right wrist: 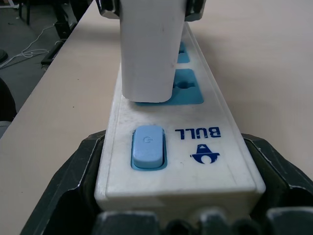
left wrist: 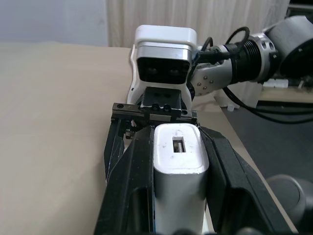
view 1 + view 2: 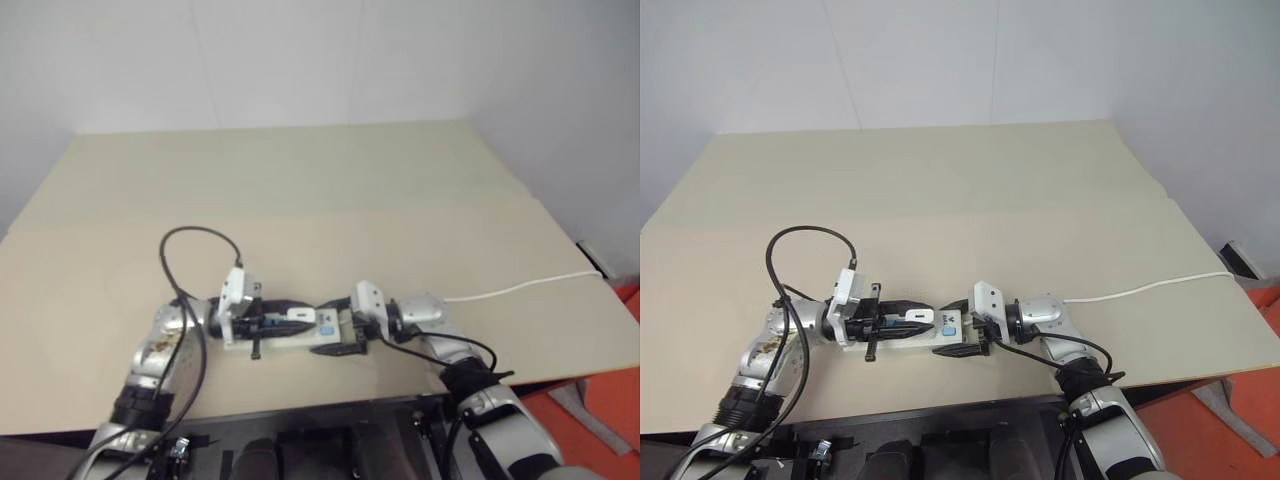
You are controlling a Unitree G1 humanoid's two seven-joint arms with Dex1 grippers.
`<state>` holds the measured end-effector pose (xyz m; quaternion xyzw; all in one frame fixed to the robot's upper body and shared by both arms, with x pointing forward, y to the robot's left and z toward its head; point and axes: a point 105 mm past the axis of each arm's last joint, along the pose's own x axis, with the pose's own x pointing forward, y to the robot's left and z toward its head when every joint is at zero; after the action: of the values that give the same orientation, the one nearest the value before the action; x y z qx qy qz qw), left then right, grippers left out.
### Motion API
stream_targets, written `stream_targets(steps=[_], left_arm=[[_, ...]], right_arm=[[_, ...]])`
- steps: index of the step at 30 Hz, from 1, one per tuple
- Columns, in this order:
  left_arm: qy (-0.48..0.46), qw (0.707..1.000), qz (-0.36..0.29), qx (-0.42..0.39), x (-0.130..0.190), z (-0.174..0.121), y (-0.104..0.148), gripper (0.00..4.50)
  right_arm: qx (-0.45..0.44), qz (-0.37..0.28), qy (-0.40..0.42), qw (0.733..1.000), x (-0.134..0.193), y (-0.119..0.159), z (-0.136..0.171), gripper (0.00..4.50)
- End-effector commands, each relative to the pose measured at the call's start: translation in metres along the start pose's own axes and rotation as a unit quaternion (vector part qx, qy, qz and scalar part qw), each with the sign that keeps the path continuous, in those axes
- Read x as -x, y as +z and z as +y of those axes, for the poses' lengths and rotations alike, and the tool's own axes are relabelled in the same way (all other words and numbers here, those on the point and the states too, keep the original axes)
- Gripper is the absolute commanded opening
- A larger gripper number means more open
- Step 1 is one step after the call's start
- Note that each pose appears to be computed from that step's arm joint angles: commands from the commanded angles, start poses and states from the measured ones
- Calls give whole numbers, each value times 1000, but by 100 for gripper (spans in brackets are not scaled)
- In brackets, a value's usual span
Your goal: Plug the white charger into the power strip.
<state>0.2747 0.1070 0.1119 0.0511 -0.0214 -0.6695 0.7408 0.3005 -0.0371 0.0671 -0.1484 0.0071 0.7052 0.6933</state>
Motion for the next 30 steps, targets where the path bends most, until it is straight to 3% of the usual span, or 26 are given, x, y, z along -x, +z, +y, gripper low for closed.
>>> stream_targets(steps=[1,9,15,21,26,30], left_arm=[[21,998,60,29,19,-2,-28,103],[36,994,86,49,30,-7,-45,103],[41,995,82,48,29,-4,-38,103],[22,997,62,36,22,-1,-12,295],[7,1000,21,19,18,-1,24,448],[-2,1000,10,-6,24,-3,49,448]], right_arm=[[-16,5,6,1000,-3,-7,5,342],[-16,6,7,1000,-2,-7,5,342],[-16,6,7,1000,-2,-7,5,342],[-16,5,8,1000,-3,-7,6,342],[-16,2,10,1000,-5,-7,8,342],[-16,-1,10,1000,-5,-5,7,342]])
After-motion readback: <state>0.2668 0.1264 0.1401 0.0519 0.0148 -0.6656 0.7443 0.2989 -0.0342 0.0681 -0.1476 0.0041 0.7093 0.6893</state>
